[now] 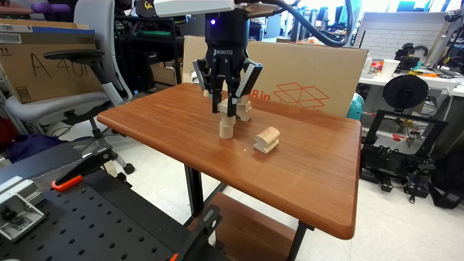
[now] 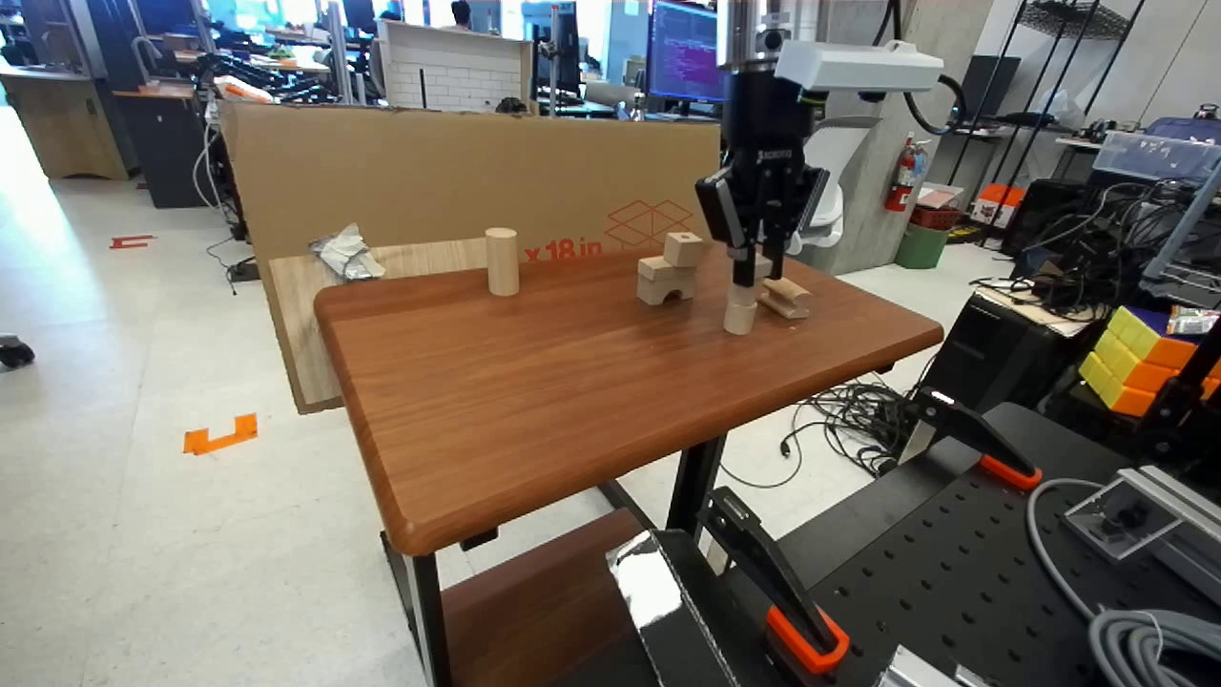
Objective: Move the square blocks from the front stacked blocks to the back stacked blocks
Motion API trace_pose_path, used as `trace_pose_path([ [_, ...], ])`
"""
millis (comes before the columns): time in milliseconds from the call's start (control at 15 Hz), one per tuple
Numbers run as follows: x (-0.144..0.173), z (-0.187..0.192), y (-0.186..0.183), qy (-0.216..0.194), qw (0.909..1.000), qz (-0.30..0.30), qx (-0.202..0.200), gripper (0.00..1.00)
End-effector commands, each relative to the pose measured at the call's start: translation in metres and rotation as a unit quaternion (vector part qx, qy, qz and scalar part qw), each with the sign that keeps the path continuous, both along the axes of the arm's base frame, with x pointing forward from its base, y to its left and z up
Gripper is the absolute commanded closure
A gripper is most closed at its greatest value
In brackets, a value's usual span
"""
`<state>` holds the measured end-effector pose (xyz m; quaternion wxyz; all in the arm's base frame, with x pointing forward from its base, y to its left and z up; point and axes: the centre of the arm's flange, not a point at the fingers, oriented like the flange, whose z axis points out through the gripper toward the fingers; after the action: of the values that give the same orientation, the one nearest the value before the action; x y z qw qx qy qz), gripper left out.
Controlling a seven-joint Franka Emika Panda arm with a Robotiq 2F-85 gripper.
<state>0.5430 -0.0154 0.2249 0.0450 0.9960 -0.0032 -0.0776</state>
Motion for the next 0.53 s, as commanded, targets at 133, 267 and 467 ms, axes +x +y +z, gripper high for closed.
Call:
trace_pose_path([
  [133,0.006,0.004,0.012,0.004,1.0,0.007,-0.001,0.91],
  [267,0.005,0.012,0.014,0.006,1.0,0.008,0.0,0.91],
  [467,0.01,0.037,0.016,0.009,0.9999,0.006,0.001,0.91],
])
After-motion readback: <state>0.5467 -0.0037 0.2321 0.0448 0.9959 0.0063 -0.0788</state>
